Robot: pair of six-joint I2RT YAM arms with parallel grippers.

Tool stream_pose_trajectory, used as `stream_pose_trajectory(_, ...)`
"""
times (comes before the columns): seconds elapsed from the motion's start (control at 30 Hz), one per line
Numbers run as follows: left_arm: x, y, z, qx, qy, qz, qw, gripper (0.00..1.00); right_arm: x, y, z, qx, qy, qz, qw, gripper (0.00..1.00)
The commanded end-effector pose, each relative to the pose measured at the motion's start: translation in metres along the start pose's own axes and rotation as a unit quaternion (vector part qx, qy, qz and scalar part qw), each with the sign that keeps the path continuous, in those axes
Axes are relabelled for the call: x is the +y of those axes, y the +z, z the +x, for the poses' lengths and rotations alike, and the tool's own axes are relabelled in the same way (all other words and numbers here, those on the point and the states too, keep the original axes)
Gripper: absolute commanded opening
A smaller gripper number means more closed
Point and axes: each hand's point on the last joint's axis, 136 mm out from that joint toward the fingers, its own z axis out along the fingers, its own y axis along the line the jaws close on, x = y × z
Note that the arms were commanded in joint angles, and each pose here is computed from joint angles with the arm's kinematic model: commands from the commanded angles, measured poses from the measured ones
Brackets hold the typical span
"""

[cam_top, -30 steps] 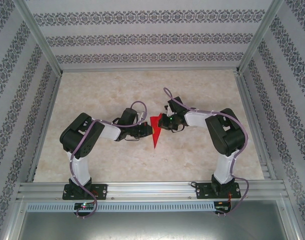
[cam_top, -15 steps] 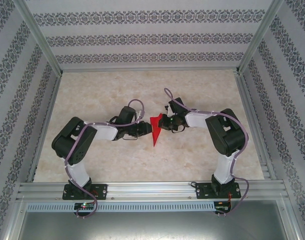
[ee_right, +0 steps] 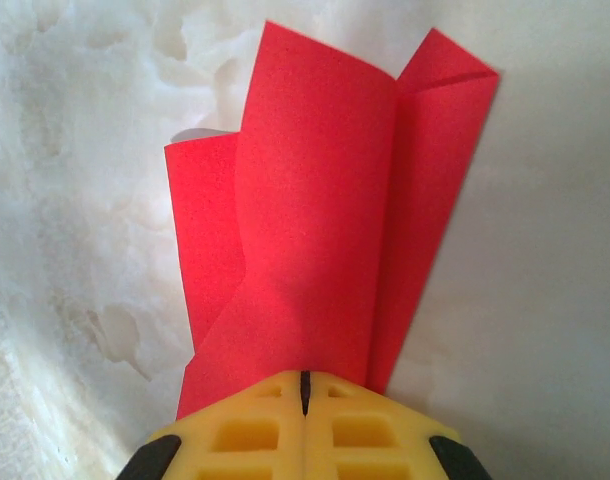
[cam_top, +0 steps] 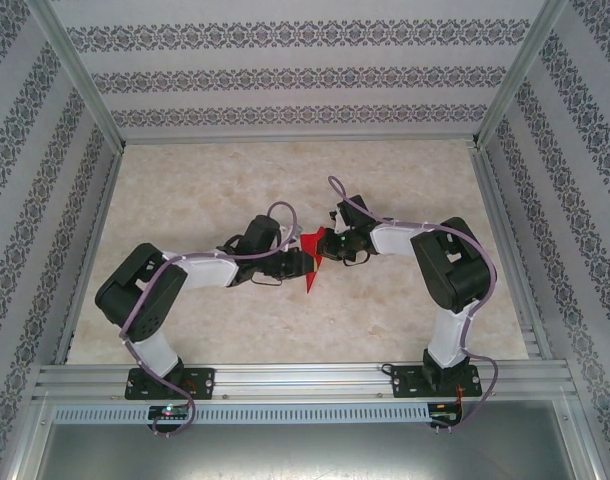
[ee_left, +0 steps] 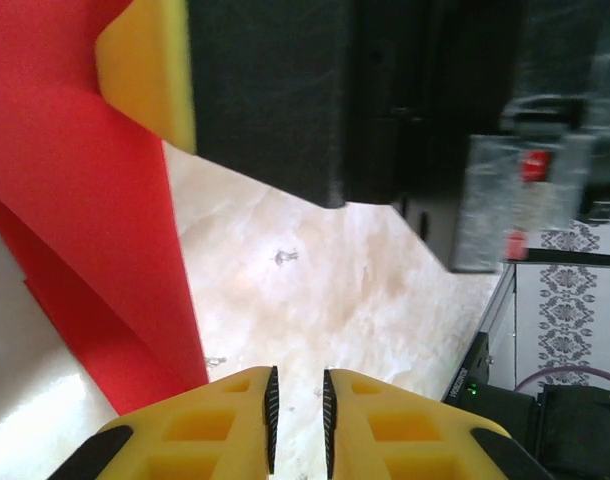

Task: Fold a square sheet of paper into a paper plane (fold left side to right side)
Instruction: Fold the wing for the fifth time at the center of the table.

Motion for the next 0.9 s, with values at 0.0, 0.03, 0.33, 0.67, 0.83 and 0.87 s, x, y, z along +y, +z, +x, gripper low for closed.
stream_pose_trajectory(0.0,-0.003,0.008,0.002,0.016,-0.009,0.01,1.0,0.23,-0.046,0.011,0.035,0.05,0.026,0.074,0.996,0.0)
stream_pose_trajectory(0.03,-0.003,0.011,0.004,0.02,-0.009,0.01,1.0,0.23,-0.046,0.012,0.035,0.051,0.026,0.074,0.996,0.0)
stream_pose_trajectory(0.33,0.014,0.02,0.017,0.042,-0.02,-0.016,0.999,0.22,-0.047,0.013,0.036,0.052,0.025,0.075,0.995,0.0)
stream_pose_trajectory(0.67,0.033,0.025,0.031,0.057,-0.034,-0.048,0.997,0.22,-0.046,0.013,0.035,0.052,0.025,0.075,0.995,0.0)
stream_pose_trajectory(0.83,0.038,0.027,0.035,0.062,-0.038,-0.056,0.996,0.22,-0.043,0.012,0.033,0.05,0.019,0.071,0.996,0.0)
stream_pose_trajectory(0.87,0.039,0.028,0.037,0.064,-0.039,-0.061,0.995,0.22,-0.041,0.011,0.032,0.047,0.017,0.068,0.996,0.0)
